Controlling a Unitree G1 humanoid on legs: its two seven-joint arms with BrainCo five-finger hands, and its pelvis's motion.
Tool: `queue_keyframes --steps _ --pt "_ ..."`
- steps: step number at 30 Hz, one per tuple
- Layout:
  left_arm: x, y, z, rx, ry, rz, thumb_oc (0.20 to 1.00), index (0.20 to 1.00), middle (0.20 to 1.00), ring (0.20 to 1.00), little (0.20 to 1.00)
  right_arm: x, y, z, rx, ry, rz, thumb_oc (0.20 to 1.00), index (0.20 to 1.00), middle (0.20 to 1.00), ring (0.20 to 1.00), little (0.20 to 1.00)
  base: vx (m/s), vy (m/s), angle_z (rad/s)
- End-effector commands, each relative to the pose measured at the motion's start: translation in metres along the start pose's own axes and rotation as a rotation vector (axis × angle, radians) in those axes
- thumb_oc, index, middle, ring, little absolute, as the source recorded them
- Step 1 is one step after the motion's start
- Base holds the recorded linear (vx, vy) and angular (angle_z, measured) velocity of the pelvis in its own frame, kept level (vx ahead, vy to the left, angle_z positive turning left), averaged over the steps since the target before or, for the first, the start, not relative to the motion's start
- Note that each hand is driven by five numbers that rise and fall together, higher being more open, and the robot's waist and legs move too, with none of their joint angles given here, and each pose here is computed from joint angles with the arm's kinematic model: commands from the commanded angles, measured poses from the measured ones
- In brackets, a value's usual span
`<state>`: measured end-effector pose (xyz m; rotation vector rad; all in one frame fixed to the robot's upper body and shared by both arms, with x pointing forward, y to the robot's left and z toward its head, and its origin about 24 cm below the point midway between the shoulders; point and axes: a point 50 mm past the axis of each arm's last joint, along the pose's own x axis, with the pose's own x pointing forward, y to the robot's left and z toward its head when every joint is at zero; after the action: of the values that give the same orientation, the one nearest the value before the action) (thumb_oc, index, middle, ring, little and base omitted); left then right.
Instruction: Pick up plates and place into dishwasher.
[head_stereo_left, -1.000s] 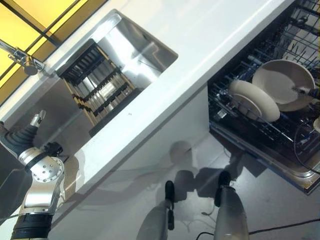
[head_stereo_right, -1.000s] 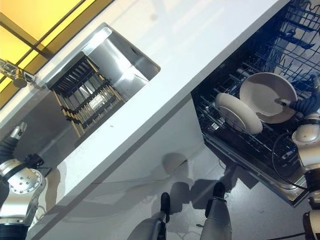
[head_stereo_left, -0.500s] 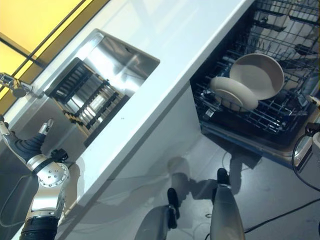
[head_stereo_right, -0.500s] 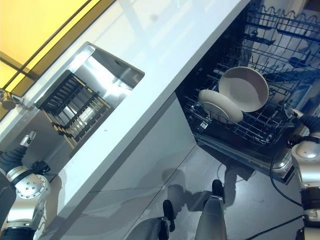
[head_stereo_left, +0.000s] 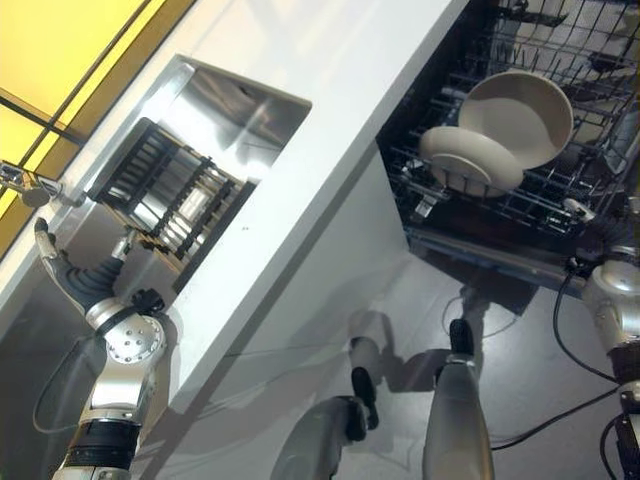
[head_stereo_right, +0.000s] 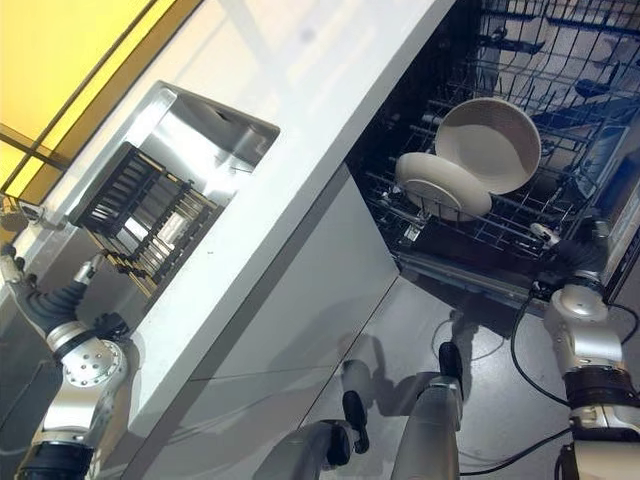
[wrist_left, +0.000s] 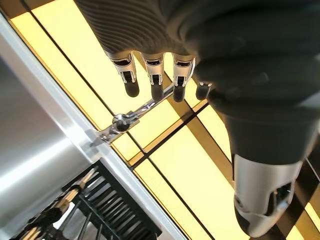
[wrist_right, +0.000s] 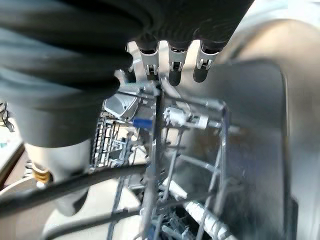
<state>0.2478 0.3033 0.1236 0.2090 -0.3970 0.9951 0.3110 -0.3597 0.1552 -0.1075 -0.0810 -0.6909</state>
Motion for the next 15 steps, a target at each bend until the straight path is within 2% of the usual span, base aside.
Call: queue_keyframes --steps 1,5,15 --pt "0.000 -0.004 0.003 0.038 -0.040 0.020 1.000 1.000 1.000 1.000 1.000 0.009 0.013 0.046 0.186 -0.160 0.003 1.000 1.000 1.000 1.000 1.000 -0.03 -0.081 -0.02" --pt "0.000 -0.011 0.007 0.024 -0.055 0.014 1.000 1.000 1.000 1.000 1.000 0.011 0.021 0.052 0.240 -0.180 -0.046 1.000 1.000 1.000 1.000 1.000 -0.01 -0.051 -0.01" --pt "-0.003 -0.017 0.007 0.000 -0.041 -0.007 1.000 1.000 1.000 1.000 1.000 0.011 0.053 0.068 0.189 -0.247 0.042 1.000 1.000 1.000 1.000 1.000 0.00 0.004 -0.02"
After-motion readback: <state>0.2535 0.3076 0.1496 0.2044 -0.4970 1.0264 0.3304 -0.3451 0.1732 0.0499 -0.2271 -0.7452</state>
